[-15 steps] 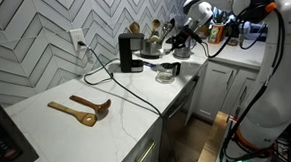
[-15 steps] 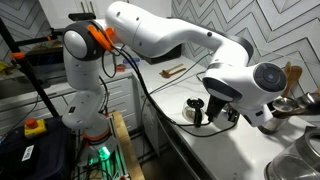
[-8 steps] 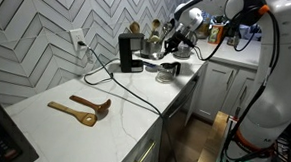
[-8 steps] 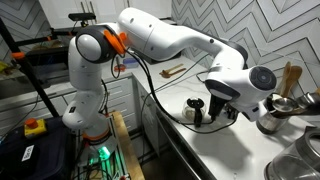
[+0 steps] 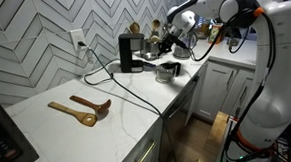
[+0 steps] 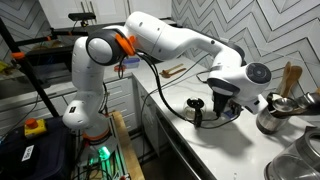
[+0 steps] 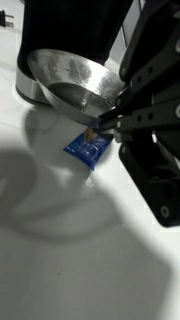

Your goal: Remove the silver plate from the coffee maker and put it on its drip tray

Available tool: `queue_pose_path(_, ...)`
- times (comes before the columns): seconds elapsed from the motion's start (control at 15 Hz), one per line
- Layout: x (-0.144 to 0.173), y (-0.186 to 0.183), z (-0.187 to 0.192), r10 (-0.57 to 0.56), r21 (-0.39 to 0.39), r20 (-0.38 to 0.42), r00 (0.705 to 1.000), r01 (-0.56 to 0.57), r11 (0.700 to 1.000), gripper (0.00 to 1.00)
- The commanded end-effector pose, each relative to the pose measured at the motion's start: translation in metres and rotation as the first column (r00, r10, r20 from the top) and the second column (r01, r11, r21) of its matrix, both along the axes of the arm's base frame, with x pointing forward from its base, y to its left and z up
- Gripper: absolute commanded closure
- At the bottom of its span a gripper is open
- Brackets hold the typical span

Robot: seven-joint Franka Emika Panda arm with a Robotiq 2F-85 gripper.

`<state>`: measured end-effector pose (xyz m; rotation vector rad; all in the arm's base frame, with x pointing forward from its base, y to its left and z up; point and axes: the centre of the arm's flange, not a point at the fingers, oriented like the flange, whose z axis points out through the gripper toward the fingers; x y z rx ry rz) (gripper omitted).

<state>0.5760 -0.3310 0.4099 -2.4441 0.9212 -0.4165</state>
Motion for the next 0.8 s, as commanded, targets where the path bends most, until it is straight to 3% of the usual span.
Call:
queue_pose_path(0.0,0.020,0.005,-0.009,-0.003,0.011,0.041,0.999,0.002,1.000,1.00)
queue_pose_path(0.73,0.045,0.029,-0.022,0.011,0.061,0.071,0.997,-0.015,0.998,1.00)
